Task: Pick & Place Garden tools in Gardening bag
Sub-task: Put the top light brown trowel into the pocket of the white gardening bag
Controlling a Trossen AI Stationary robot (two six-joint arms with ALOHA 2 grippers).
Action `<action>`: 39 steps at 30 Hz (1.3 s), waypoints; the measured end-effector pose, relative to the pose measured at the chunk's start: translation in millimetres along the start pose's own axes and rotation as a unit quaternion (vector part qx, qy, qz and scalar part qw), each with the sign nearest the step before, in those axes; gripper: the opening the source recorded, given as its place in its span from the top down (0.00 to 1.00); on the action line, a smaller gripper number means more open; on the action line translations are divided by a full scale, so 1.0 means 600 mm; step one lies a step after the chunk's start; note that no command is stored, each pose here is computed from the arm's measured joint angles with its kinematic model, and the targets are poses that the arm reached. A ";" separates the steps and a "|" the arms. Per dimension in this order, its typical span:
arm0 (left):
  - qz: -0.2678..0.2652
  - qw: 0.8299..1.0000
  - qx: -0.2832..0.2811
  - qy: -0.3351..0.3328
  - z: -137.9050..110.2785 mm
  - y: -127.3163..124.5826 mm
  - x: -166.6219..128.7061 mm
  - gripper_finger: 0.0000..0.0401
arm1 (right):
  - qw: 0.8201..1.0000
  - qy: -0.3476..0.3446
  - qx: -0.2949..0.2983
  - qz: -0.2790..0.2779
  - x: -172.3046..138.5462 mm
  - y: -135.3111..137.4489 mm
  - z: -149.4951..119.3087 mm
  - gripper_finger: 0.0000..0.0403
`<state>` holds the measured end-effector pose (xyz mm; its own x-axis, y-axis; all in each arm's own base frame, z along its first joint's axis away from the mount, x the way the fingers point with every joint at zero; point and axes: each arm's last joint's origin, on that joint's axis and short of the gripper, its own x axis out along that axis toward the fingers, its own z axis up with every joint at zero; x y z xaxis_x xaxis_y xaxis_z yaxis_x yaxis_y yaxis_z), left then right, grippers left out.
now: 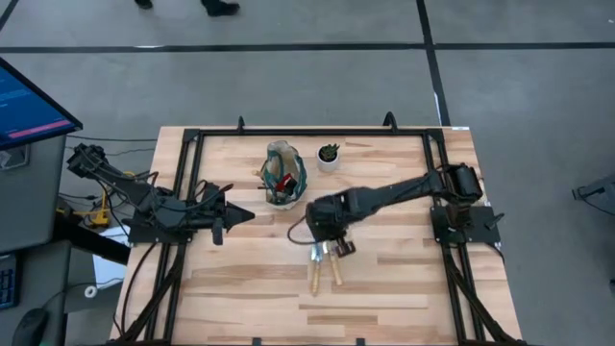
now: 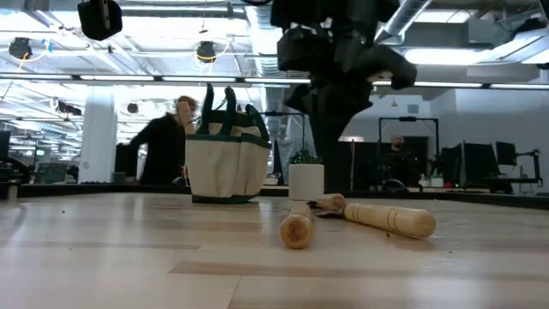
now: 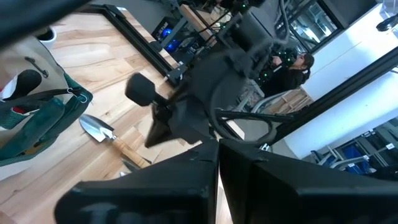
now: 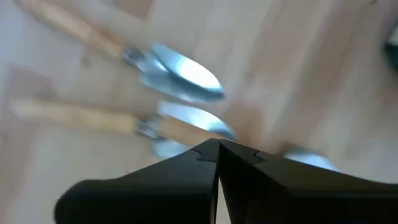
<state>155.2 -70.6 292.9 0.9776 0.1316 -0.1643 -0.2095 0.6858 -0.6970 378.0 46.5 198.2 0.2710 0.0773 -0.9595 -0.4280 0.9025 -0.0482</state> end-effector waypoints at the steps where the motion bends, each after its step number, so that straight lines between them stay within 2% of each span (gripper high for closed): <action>1: 0.000 1.000 0.000 0.000 0.000 0.000 0.000 1.00 | 1.000 0.002 -0.019 -0.001 -0.001 -0.008 -0.003 1.00; 5: 0.000 1.000 0.000 0.000 0.000 0.000 0.000 1.00 | 0.996 0.022 -0.091 -0.008 -0.001 -0.026 -0.014 0.99; 8: 0.000 1.000 0.000 0.000 0.000 0.000 0.000 1.00 | 0.991 0.032 -0.125 -0.026 -0.001 -0.032 -0.016 0.94; 12: 0.000 1.000 0.000 0.000 0.000 0.000 0.000 1.00 | 0.986 0.039 -0.154 -0.057 -0.001 -0.035 -0.014 0.81; 18: 0.000 1.000 0.000 0.000 0.000 0.000 0.000 1.00 | 0.981 0.035 -0.181 -0.060 0.000 -0.019 -0.006 0.58; 22: 0.000 1.000 0.011 0.000 0.000 0.000 0.000 1.00 | 0.978 0.024 -0.195 -0.068 0.001 -0.011 0.002 0.50; 27: 0.000 1.000 0.011 0.000 0.000 0.000 0.000 1.00 | 0.978 0.031 -0.196 -0.067 0.015 -0.012 0.004 0.50; 30: -0.001 1.000 0.010 -0.001 0.000 0.000 0.000 1.00 | 0.977 0.076 -0.192 -0.043 0.027 -0.004 -0.011 0.53; 34: -0.001 1.000 0.015 0.000 0.000 0.000 0.000 1.00 | 0.973 0.102 -0.204 -0.039 0.017 0.012 -0.016 0.57; 39: -0.001 0.999 0.034 0.000 0.000 0.000 0.000 1.00 | 0.968 0.079 -0.232 -0.055 -0.008 0.027 -0.005 0.62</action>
<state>155.3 -70.7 293.0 0.9780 0.1309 -0.1627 -0.2060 0.7332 -0.6481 367.0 59.5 200.8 0.2167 -0.1070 -0.9704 -0.7550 0.6118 -0.2361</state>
